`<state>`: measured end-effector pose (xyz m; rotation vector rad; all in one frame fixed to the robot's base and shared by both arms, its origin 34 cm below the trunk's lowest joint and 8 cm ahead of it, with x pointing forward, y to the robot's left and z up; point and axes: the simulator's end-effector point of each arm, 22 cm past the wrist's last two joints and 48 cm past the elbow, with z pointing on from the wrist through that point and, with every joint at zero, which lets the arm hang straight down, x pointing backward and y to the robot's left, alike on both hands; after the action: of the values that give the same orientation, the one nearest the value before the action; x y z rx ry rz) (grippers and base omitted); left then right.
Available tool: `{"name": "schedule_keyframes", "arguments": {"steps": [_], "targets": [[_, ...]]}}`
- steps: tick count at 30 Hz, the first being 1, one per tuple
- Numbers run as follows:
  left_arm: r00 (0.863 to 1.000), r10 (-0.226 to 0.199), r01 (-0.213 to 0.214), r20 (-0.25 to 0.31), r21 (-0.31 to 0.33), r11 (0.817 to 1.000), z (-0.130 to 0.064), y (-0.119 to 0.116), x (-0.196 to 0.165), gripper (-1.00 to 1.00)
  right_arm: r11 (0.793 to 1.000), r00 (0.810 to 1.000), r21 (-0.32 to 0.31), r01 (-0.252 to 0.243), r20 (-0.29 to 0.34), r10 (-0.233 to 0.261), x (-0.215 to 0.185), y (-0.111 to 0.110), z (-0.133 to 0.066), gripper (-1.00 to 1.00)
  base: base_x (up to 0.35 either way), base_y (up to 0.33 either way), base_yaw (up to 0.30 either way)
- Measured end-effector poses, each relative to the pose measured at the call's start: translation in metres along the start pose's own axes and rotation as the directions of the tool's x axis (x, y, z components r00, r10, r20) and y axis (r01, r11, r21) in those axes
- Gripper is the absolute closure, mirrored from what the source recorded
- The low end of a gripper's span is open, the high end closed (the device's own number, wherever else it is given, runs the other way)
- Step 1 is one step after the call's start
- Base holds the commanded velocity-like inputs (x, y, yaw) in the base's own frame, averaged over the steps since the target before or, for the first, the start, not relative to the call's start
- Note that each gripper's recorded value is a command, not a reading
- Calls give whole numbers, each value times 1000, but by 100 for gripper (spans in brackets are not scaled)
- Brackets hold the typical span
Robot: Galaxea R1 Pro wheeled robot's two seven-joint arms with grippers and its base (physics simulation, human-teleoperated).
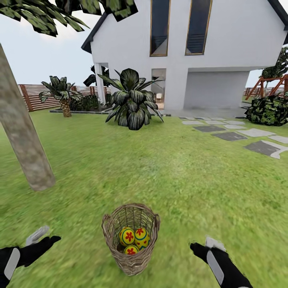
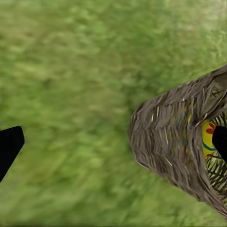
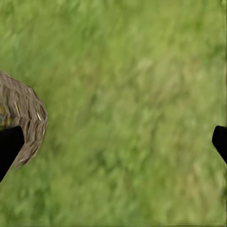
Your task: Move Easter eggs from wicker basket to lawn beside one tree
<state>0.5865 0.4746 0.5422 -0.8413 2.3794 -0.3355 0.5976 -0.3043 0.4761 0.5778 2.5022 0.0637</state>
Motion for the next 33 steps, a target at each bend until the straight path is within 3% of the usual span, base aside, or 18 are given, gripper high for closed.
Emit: {"name": "schedule_keyframes", "arguments": {"steps": [8, 12, 16, 22, 33], "targets": [[1000, 21, -21, 0, -86, 996, 8, 25, 25, -100, 999, 1000, 38, -1, -12, 2, 21, -22, -9, -100, 0, 0, 0], [998, 64, -62, 5, -127, 990, 12, 36, 41, -100, 998, 1000, 64, -8, 14, 7, 35, -34, -11, -100, 0, 0, 0], [997, 73, -73, -5, -144, 987, 11, 39, 51, -100, 997, 1000, 81, -7, 17, 6, 43, -40, -15, -100, -78, 0, 46], [997, 77, -77, -3, -156, 985, 8, 41, 65, -100, 996, 1000, 88, -7, 13, 6, 41, -40, -23, -100, -230, 0, 238], [996, 86, -86, -8, -182, 979, -7, 37, 60, -100, 995, 1000, 97, -11, -5, 11, 37, -41, -39, -100, -25, 0, 279]]}}
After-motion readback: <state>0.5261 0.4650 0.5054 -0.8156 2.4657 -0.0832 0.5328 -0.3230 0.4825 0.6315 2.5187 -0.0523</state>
